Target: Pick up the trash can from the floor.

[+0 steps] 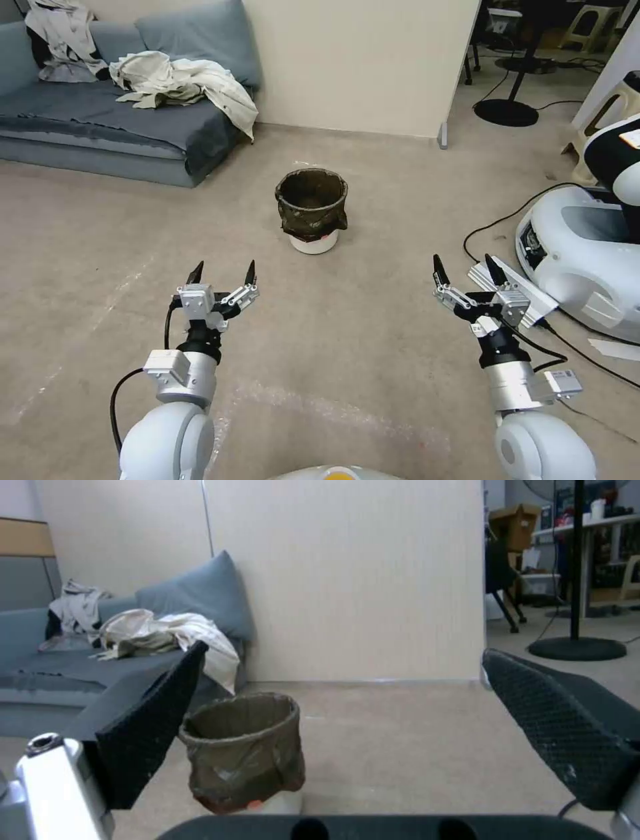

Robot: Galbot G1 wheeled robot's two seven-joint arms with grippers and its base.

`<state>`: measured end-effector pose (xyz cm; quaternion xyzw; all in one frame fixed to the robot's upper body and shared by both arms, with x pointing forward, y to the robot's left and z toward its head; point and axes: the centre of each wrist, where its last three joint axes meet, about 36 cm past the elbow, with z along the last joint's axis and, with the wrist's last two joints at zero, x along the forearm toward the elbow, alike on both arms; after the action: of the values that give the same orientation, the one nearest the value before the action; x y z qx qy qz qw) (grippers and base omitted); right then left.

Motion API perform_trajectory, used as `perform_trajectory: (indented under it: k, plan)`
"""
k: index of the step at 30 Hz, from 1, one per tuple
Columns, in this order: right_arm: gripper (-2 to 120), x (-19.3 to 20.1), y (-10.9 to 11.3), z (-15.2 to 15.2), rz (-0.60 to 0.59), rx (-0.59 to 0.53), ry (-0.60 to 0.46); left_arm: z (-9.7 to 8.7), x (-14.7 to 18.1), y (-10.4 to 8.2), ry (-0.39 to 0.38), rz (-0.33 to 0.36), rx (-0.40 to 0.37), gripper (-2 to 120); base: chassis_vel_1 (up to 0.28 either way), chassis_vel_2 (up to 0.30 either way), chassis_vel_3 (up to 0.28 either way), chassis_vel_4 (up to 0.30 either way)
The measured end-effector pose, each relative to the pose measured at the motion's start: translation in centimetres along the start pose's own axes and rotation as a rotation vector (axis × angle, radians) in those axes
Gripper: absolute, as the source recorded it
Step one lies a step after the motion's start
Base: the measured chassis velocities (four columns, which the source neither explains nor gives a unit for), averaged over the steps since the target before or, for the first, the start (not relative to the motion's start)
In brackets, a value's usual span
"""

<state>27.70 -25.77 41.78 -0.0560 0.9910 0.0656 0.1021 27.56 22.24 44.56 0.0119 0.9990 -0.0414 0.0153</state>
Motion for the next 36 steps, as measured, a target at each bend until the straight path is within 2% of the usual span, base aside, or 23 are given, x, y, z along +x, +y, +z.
perform_trajectory:
  k: [20, 36]
  plan:
    - [100, 0.07, -0.14, 0.79, -0.016, -0.012, -0.009, 0.45, 0.43, 0.21, -0.002, -0.018, -0.006, 100, -0.002, 0.002, 0.003, -0.002]
    - [100, 0.2, -0.01, 1.09, -0.024, -0.026, -0.01, 0.96, 0.16, 0.31, -0.01, -0.018, -0.011, 100, -0.149, 0.142, 0.143, -0.141]
